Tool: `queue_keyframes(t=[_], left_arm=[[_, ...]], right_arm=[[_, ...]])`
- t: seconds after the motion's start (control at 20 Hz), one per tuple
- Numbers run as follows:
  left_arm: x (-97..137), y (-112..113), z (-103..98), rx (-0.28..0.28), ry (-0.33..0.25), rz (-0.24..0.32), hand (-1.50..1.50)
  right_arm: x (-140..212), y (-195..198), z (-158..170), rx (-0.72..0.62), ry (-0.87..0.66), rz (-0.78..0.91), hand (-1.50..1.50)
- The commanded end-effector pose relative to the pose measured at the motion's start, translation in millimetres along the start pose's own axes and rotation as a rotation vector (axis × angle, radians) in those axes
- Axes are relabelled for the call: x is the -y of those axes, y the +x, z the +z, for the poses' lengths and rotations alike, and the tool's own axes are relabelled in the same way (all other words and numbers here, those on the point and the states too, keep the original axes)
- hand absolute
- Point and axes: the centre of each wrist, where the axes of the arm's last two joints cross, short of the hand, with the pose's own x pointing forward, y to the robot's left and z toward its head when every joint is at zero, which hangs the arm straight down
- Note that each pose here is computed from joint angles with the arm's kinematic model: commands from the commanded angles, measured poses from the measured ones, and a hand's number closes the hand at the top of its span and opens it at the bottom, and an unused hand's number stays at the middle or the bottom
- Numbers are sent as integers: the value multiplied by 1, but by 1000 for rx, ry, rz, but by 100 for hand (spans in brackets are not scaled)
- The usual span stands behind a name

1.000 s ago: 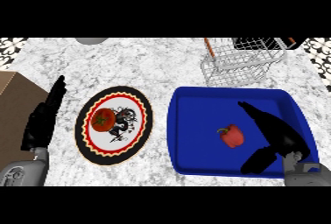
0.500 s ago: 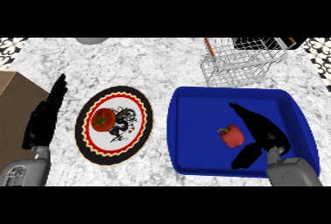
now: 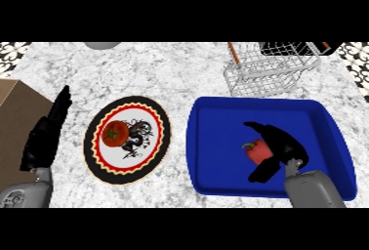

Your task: Pick the bell pepper from the tray and place it in the tiered basket

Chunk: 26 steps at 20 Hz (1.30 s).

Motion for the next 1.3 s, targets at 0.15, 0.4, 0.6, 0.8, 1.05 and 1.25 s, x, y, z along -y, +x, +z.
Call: queue_keyframes(t=[0.15,0.4,0.6,0.8,1.05,1.25], left_arm=[[3,10,-9,-5,9,4,0],[-10,-3,-3,-1,-15,-1,0],[10,-19,-2,-17,10,0,0],[22,-18,4,-6,16,11,0],[10,2,-10,13,-30,12,0],[2,9,-15,-1,-35,-12,0]], right_arm=[[0,-1,-6,104,75,236,150],[-21,15,1,103,34,159,150],[-12,-13,7,132,21,9,150],[31,22,22,175,-63,-68,150],[-54,138,38,295,-158,119,150],[-71,167,73,374,-285,-47,150]])
